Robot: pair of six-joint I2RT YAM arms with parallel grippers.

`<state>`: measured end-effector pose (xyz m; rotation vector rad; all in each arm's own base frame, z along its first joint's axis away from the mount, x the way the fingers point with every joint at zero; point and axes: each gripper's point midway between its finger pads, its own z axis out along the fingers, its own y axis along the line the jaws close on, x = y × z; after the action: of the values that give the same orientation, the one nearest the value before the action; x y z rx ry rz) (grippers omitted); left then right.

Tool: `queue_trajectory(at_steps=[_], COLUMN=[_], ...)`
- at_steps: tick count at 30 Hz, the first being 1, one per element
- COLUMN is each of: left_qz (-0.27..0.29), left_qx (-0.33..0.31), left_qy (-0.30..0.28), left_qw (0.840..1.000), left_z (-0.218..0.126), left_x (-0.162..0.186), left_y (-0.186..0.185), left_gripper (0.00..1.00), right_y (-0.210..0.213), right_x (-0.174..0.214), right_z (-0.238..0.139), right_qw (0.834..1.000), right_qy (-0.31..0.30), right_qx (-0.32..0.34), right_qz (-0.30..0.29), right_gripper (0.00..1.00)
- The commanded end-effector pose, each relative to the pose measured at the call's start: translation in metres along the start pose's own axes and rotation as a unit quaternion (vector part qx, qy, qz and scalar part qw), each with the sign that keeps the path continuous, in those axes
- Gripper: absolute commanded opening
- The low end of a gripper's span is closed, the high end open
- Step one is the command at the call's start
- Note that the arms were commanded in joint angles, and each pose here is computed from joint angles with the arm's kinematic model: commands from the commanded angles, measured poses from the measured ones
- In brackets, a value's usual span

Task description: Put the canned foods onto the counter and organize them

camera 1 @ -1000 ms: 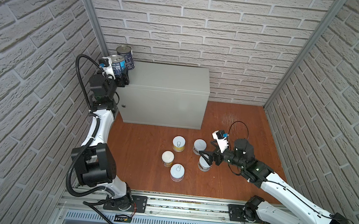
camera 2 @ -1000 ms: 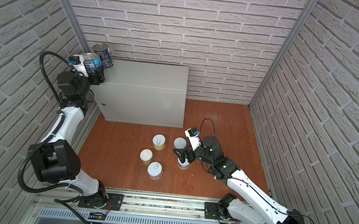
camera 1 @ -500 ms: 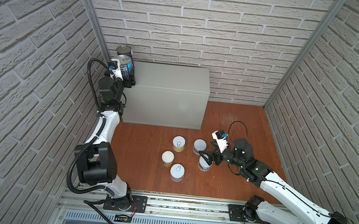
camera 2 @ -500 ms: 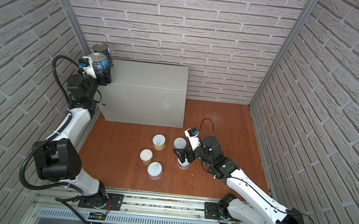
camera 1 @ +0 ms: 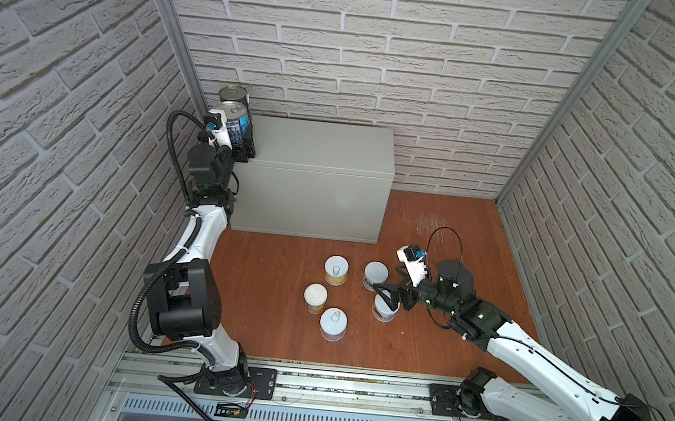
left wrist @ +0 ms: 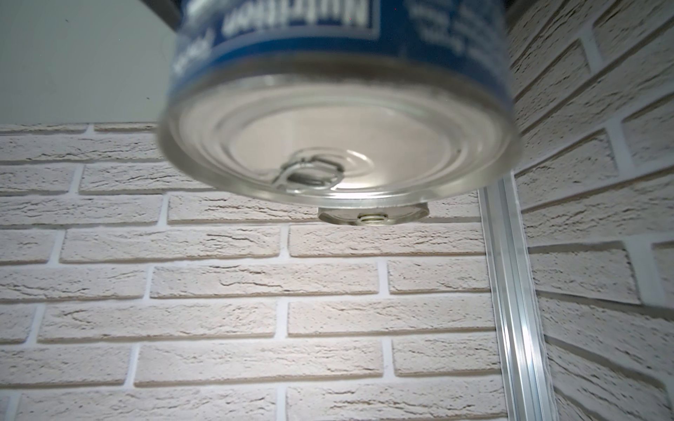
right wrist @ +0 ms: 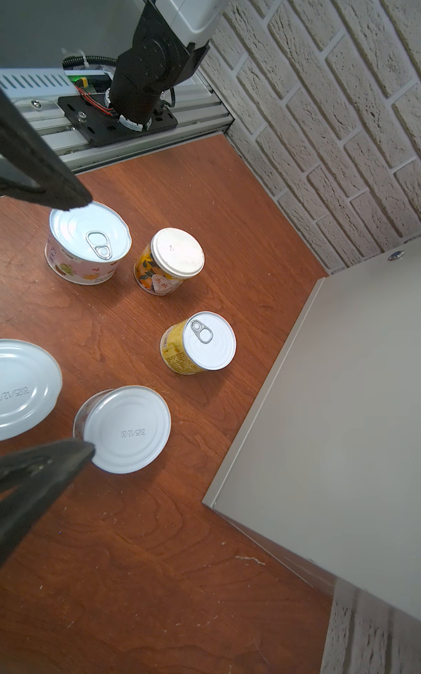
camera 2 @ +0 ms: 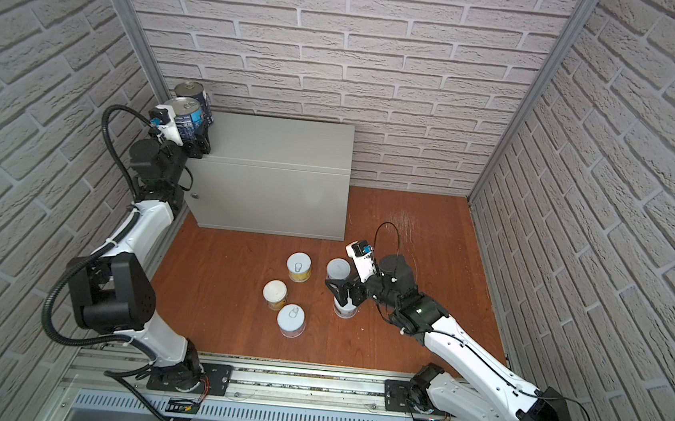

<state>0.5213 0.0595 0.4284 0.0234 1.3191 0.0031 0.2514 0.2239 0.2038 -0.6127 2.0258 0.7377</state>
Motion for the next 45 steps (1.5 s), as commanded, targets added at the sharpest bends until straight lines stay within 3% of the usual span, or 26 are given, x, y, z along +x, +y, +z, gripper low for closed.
queue_trajectory(at_steps=[1, 4, 7, 8, 26, 37, 45], left_qz=[0.013, 0.022, 0.023, 0.024, 0.027, 0.044, 0.046], left_qx=[-0.002, 0.003, 0.004, 0.004, -0.020, -0.024, -0.040], left_qy=[0.012, 0.023, 0.038, 0.042, 0.069, 0.055, 0.036], left_qw=[1.000, 0.999, 0.999, 0.999, 0.997, 0.997, 0.997], left_z=[0.001, 0.001, 0.001, 0.001, -0.015, -0.032, -0.050], left_x=[0.013, 0.016, 0.020, 0.021, 0.015, -0.005, -0.039], left_y=[0.002, 0.001, 0.001, 0.000, 0.003, -0.001, -0.002], left_gripper=[0.81, 0.82, 0.98, 0.98, 0.98, 0.98, 0.98], right_y=[0.003, 0.004, 0.004, 0.004, 0.003, 0.003, 0.001], right_x=[-0.012, -0.011, -0.011, -0.011, -0.010, -0.012, -0.012], right_z=[0.001, 0.002, 0.003, 0.004, 0.004, 0.000, -0.001], right_qw=[1.000, 1.000, 1.000, 1.000, 1.000, 1.000, 1.000], right_qy=[-0.021, -0.019, -0.018, -0.017, -0.017, -0.019, -0.020], right_qx=[-0.006, -0.009, -0.010, -0.010, -0.008, -0.002, 0.002], right_qz=[-0.010, -0.009, -0.008, -0.007, -0.005, -0.005, -0.003], right_gripper=[0.99, 0.99, 0.99, 0.99, 0.99, 0.99, 0.99])
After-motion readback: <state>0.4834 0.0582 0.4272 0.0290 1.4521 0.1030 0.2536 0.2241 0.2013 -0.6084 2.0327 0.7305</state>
